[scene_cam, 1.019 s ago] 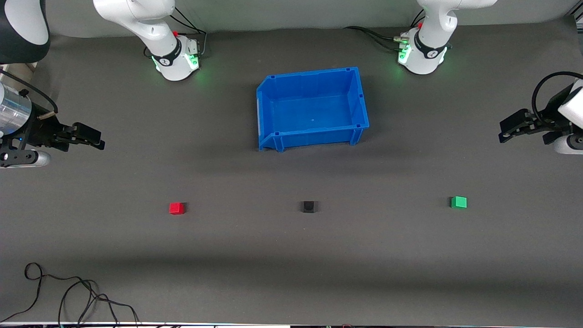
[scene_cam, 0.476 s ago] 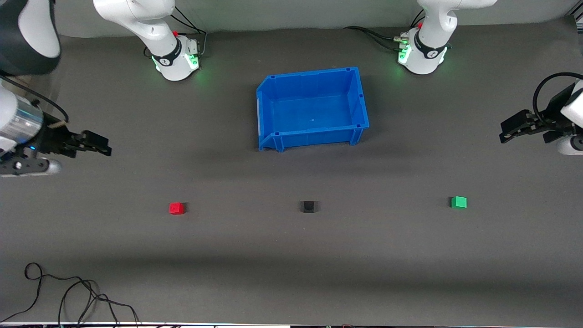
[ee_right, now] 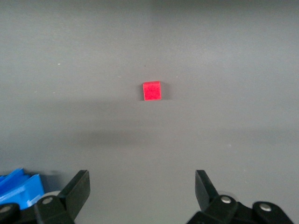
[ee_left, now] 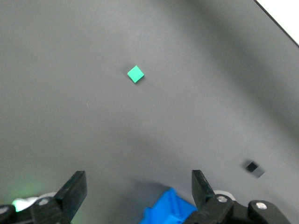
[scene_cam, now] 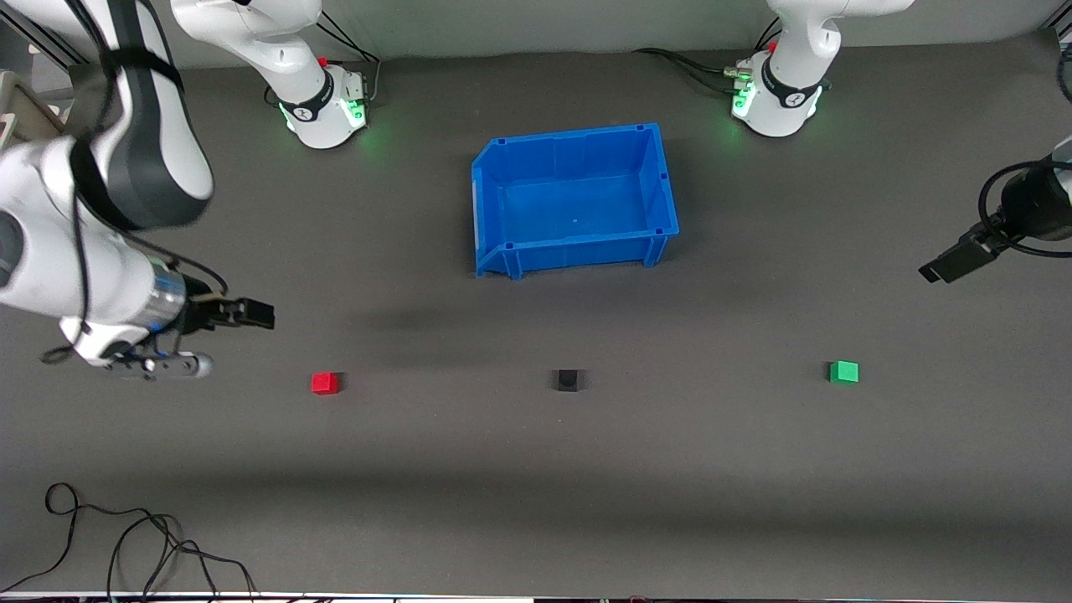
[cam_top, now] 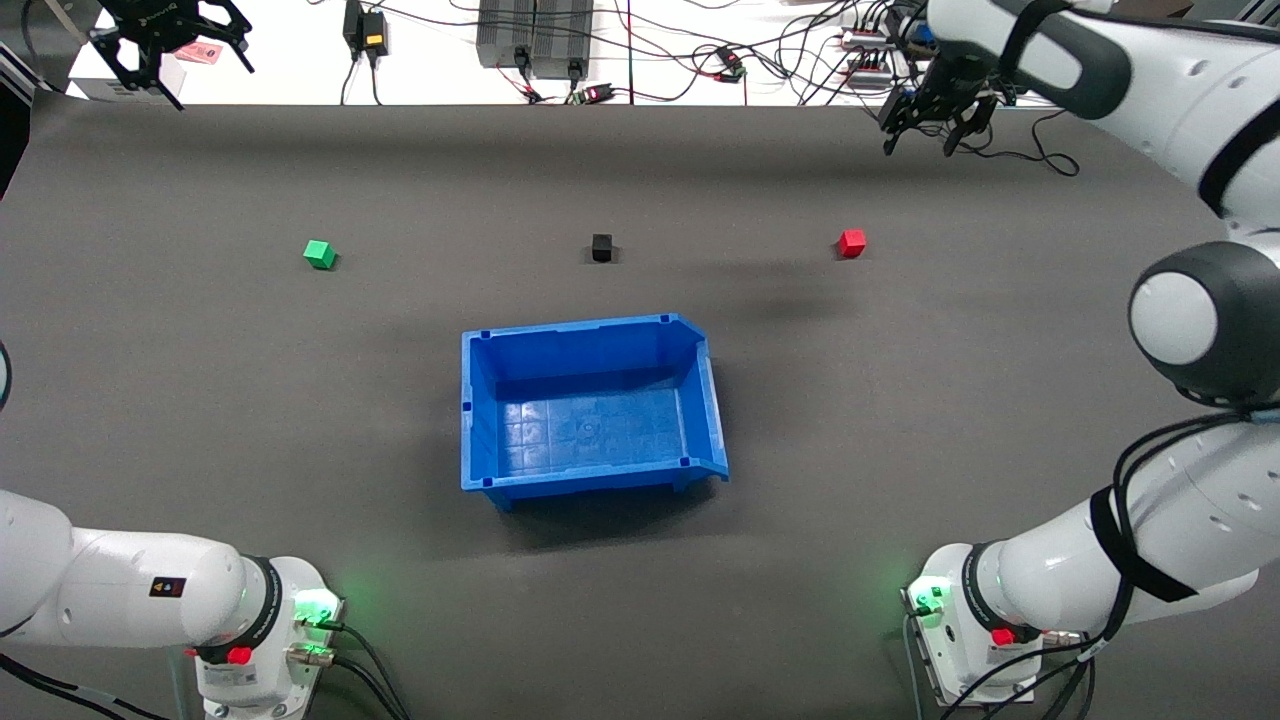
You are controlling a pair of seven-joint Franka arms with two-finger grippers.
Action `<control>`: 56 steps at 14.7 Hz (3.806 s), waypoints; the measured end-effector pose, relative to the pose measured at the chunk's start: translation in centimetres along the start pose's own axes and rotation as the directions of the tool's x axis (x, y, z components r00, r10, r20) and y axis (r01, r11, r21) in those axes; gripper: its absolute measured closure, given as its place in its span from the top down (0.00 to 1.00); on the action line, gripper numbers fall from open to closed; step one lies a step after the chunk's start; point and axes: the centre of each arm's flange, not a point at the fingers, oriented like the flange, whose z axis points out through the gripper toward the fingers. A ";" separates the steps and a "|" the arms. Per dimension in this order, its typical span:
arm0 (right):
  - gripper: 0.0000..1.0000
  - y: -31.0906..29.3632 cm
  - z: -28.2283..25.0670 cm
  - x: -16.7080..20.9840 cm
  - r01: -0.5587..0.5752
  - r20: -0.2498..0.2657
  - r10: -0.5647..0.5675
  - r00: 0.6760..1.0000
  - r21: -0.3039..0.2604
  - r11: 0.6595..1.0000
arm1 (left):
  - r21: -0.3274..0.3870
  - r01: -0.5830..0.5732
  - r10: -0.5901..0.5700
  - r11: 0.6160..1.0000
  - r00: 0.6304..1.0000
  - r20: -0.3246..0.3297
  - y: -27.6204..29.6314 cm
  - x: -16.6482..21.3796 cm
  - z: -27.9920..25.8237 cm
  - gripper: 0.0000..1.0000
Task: Attach green and red cubes to black cube
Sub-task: 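Reach the right gripper to the red cube while the left gripper approaches green, then close the right gripper on the red cube while the left gripper grasps green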
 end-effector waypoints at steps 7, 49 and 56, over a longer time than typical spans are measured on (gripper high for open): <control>1.00 0.4 11.3 3.9 -0.015 0.021 0.016 1.000 -0.011 1.000 | -0.005 0.549 -0.544 0.836 0.828 0.135 -4.5 4.8 2.5 1.00; 0.46 -0.6 25.7 6.4 -0.046 -0.048 0.045 0.998 -0.016 0.999 | -0.152 0.647 -0.555 0.747 0.733 0.393 -10.7 15.9 42.8 0.73; 0.41 -0.6 25.7 6.4 -0.047 -0.049 0.046 0.998 -0.016 0.999 | -0.176 0.642 -0.543 0.747 0.740 0.397 -9.9 16.7 41.6 0.40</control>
